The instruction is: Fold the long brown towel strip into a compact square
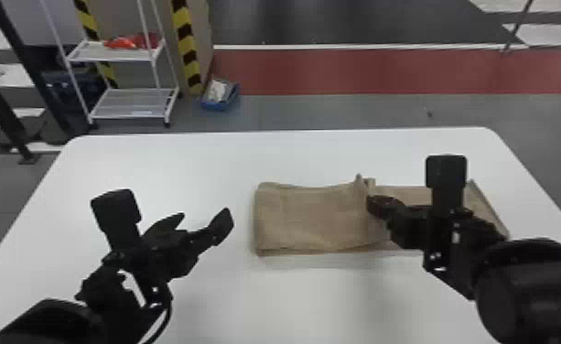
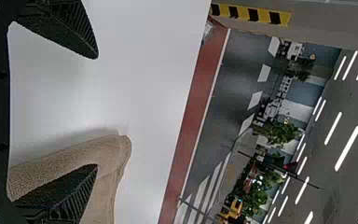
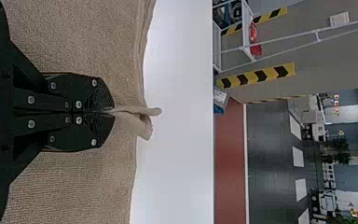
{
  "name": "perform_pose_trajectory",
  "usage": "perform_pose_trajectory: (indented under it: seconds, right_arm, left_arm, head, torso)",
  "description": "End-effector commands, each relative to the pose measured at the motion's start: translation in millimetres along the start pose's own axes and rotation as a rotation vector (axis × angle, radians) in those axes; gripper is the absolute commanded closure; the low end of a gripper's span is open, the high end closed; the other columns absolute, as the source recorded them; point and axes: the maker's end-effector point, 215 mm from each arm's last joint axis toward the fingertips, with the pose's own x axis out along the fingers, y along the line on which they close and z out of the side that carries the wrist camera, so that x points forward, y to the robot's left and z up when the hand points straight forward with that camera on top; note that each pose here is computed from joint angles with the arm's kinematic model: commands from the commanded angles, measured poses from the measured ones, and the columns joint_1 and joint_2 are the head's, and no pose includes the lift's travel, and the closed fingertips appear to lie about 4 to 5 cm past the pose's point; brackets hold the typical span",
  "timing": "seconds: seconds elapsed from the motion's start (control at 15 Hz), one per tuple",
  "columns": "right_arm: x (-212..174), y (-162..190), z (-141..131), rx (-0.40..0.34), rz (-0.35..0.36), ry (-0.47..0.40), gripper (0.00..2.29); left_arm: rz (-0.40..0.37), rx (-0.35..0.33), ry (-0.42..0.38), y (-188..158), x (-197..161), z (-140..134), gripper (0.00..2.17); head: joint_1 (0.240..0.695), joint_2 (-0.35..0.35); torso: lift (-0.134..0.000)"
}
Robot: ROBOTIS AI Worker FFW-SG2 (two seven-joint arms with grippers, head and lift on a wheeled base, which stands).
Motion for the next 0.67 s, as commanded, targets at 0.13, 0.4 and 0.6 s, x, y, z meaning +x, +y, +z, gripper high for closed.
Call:
perform_pose_trajectory:
  seconds: [0.13, 0.4, 0.6]
  right_arm:
    - [-39.2, -46.1, 41.5, 0.060, -0.034, -0.084, 1.60]
    - [-49.7, -108.6, 18.5, 0.122, -0.100, -0.037, 1.60]
    - [-41.0, -103.4, 5.4, 0.120, -0.084, -0.026, 1.60]
  left_arm:
    - [0.000, 0.001, -0.002, -0.2, -0.2, 0.8, 0.05]
    - [0.001, -0.002, 0.007, 0.3, -2.3, -4.8, 0.07]
    - [0.000, 0.000, 0.007, -1.2, -2.7, -5.2, 0.07]
  head:
    - [0.695, 0.007]
    - [0.695, -0.067]
    - [0.695, -0.107]
  torso:
    - [-0.125]
    - [-0.125]
    - [-0.125]
